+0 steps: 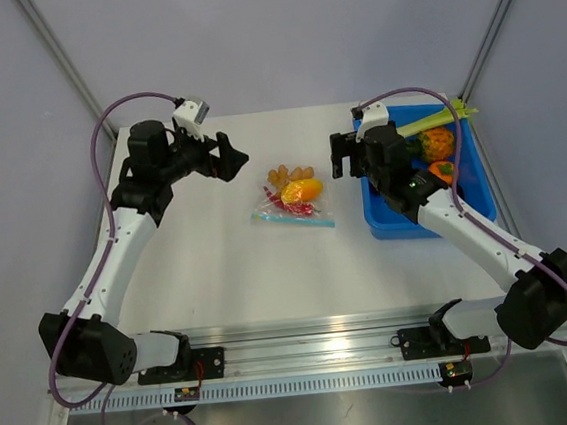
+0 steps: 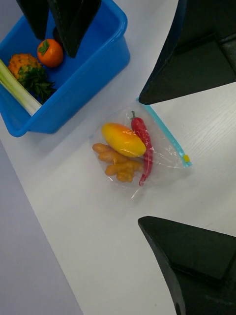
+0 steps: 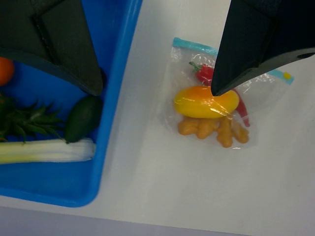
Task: Place the food in the zip-top bag and seal the zipper
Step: Reset both arms
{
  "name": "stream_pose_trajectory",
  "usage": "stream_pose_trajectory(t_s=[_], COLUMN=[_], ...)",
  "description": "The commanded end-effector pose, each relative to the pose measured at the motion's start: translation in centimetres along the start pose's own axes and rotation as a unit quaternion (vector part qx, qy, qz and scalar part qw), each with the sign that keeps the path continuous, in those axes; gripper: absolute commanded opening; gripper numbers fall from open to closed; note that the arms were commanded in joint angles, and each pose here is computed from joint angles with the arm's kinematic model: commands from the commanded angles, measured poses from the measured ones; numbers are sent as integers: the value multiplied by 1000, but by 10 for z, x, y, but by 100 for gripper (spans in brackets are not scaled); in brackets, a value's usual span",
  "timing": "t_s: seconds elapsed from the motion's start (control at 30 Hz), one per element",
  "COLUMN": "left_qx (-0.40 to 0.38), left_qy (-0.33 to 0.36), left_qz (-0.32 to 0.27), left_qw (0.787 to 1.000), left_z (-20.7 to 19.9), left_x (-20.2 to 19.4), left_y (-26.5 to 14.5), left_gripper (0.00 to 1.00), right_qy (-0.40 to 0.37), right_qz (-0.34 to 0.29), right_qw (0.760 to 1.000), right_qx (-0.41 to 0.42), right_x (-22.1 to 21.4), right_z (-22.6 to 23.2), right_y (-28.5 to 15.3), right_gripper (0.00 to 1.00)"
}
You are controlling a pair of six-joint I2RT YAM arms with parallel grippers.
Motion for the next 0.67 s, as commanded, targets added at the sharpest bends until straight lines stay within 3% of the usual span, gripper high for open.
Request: stream_pose_trajectory(t_s=[0.0,0.1,0.17,0.37,0.63], left_qx=[33,42,85,93,30], left_qy=[-88,-84,-53,-11,-12], left_qz=[5,8,10,32,63], left_qw=[996,996,995,995,997], left_z=[-11,-34,-39,-62,-91], left_x=[-5,-14,-17,-28,-43], left_y=[-4,-7,-12,-11,-4], left_gripper=[99,99,99,99,99], right_qy=[30,42,46,61,63], right_qz=[12,27,33,31,19], right_qw=[988,976,973,972,964], right_qx=[-150,-214,-225,-226,-257], right_x=[13,6,3,-6,-20], right_z=[-24,-34,-36,-41,-53], right_y=[-22,-25,-27,-41,-48], right_gripper=[99,99,99,99,100])
Point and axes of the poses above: each gripper's point midway between its finger pads, its own y axis out along the fingers, its own z axis along the line the jaws close on, x = y × z, the point moved 8 cm from there along -y, back along the fingers, and after that the axes turned 10 degrees about y, right-handed, at the moved point
